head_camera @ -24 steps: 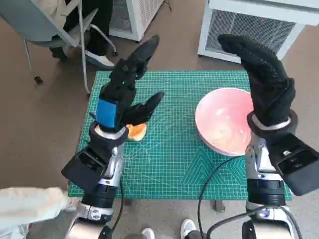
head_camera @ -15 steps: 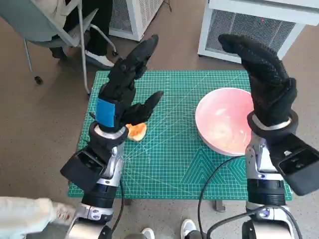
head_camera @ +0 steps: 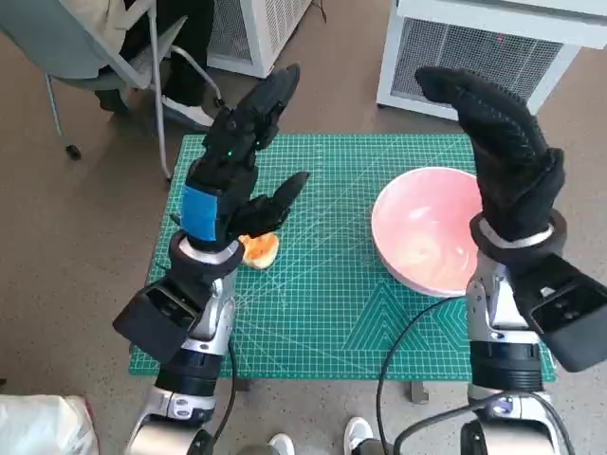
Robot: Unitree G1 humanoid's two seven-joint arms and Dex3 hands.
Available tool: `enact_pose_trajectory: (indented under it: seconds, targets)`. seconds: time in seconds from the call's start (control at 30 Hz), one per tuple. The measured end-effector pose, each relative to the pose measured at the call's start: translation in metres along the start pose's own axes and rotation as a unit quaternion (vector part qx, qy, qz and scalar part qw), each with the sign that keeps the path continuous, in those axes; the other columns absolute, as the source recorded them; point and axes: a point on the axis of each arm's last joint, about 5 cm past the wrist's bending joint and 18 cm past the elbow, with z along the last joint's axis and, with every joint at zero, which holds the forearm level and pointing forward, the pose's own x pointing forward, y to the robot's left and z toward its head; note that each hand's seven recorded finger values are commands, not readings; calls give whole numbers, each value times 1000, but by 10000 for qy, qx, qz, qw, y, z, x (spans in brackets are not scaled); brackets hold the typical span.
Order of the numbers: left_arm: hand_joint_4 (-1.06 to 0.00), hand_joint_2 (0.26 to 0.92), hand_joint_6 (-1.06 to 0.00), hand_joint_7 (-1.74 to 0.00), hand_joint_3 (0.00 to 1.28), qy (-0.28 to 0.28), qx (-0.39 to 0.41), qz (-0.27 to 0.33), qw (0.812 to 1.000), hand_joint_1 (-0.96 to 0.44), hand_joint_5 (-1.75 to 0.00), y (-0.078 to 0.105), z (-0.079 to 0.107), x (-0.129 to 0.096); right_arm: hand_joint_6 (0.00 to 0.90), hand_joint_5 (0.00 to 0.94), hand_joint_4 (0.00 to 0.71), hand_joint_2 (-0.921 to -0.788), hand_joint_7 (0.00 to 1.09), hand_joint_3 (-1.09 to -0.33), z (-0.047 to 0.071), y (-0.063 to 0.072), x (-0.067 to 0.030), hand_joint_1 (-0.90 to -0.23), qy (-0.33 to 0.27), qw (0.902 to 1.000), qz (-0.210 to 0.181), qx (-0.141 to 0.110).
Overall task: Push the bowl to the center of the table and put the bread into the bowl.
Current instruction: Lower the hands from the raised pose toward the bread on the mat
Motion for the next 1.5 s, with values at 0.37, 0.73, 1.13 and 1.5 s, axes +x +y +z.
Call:
enact_pose_trajectory:
  seconds: [0.37, 0.73, 1.13, 1.5]
  targets:
    - [-342, 921, -244, -404, 391, -73, 5, 16, 10000, -389, 0, 3, 37, 13, 186, 0, 255, -921, 285, -771, -9, -277, -175, -564, 271, 9985, -185, -446]
    - [-339, 921, -192, -482, 390, -28, 63, 135, 9999, -401, 0, 51, 49, -24, 162, 1, 253, -921, 287, -746, -52, -698, -619, -577, 1091, 9771, -1502, -1042]
    - [-335, 921, -175, -482, 392, 37, 64, 223, 9997, -405, 0, 84, 45, -46, 159, 0, 196, -921, 261, -832, -121, -897, -1089, -519, 2459, 9264, -2490, -1390]
    - [-335, 921, -177, -479, 385, 103, 48, 255, 9996, -406, -1, 93, 38, -70, 152, 2, 164, -921, 171, -865, -213, -865, -1359, -488, 3584, 8816, -2905, -995]
